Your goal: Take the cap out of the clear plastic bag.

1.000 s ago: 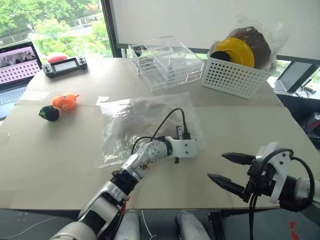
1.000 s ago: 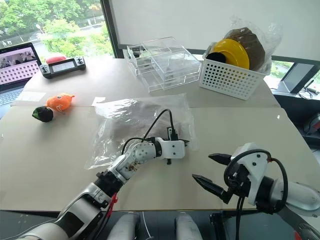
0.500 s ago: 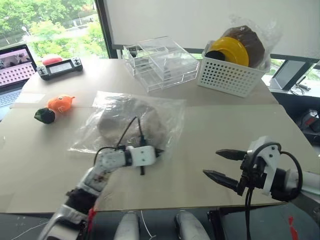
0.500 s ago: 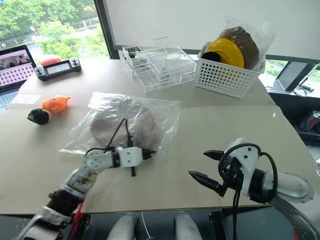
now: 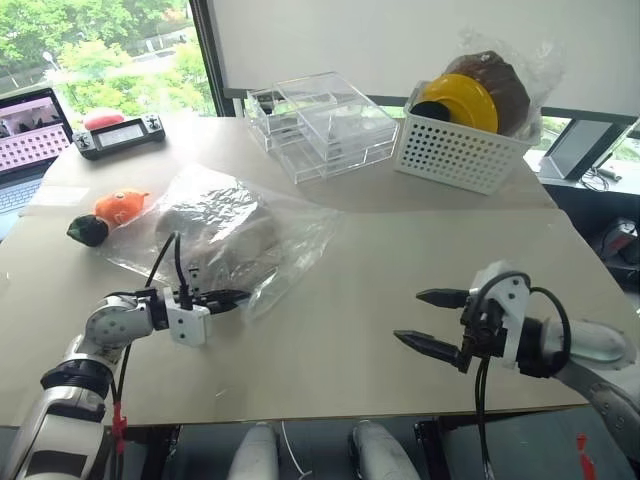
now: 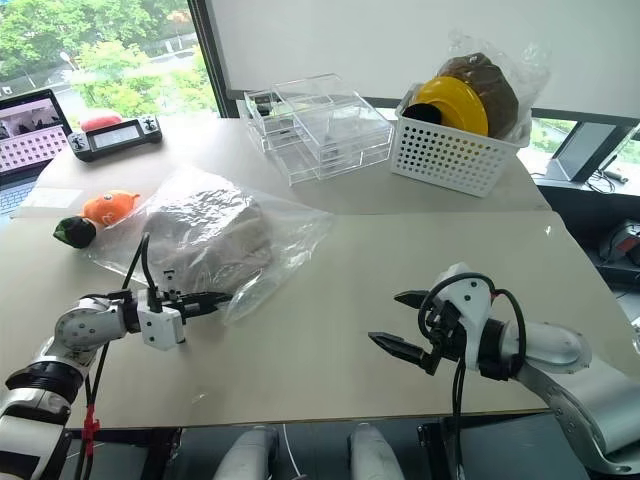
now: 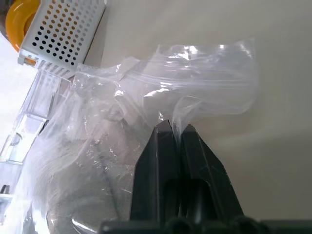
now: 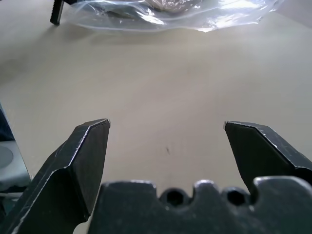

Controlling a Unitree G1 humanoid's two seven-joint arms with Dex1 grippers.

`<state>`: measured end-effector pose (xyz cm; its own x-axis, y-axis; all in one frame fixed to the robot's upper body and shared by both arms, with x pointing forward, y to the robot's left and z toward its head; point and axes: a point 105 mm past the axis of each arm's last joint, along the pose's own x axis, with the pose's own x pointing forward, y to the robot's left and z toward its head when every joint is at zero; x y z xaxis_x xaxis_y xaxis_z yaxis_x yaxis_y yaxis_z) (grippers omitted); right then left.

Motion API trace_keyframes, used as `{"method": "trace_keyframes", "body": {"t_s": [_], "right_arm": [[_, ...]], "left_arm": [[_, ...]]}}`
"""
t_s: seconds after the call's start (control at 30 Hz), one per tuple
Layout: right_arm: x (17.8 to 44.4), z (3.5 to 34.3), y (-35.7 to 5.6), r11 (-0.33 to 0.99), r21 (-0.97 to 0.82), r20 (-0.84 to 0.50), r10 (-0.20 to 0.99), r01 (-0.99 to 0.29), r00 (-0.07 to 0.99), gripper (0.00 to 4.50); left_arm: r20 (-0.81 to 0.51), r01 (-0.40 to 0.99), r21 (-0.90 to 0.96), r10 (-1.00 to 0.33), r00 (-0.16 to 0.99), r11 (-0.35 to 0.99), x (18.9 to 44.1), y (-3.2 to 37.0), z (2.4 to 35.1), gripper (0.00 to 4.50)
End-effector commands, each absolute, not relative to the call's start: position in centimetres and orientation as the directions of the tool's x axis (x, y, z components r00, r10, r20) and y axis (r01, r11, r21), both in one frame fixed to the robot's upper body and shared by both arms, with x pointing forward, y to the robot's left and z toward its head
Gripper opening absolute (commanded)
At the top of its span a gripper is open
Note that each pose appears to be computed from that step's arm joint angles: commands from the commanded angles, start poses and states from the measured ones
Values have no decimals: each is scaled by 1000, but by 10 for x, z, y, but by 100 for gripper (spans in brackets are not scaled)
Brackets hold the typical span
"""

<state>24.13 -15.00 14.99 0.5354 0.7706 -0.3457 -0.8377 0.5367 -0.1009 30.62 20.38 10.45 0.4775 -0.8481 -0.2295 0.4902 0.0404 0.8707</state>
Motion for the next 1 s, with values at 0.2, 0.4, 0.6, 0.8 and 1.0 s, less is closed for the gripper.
{"method": "trace_keyframes", "body": {"t_s": [0.2,0.4,0.6,0.8,1.0], "right_arm": [[245,155,-145,516,-143,-314,785,-844,534,450],[246,152,-148,521,-140,-323,780,-842,536,450],[246,149,-148,521,-132,-327,780,-843,533,450],[249,145,-149,520,-123,-334,780,-845,529,450],[255,145,-149,509,-124,-336,786,-852,519,450]], "left_arm": [[-224,504,862,-846,484,61,302,207,97,232],[-246,547,831,-814,526,102,297,222,87,424],[-259,712,525,-710,655,465,309,252,72,424],[-287,823,46,-782,553,566,290,236,76,424],[-309,904,-162,-890,335,397,250,214,98,424]]}}
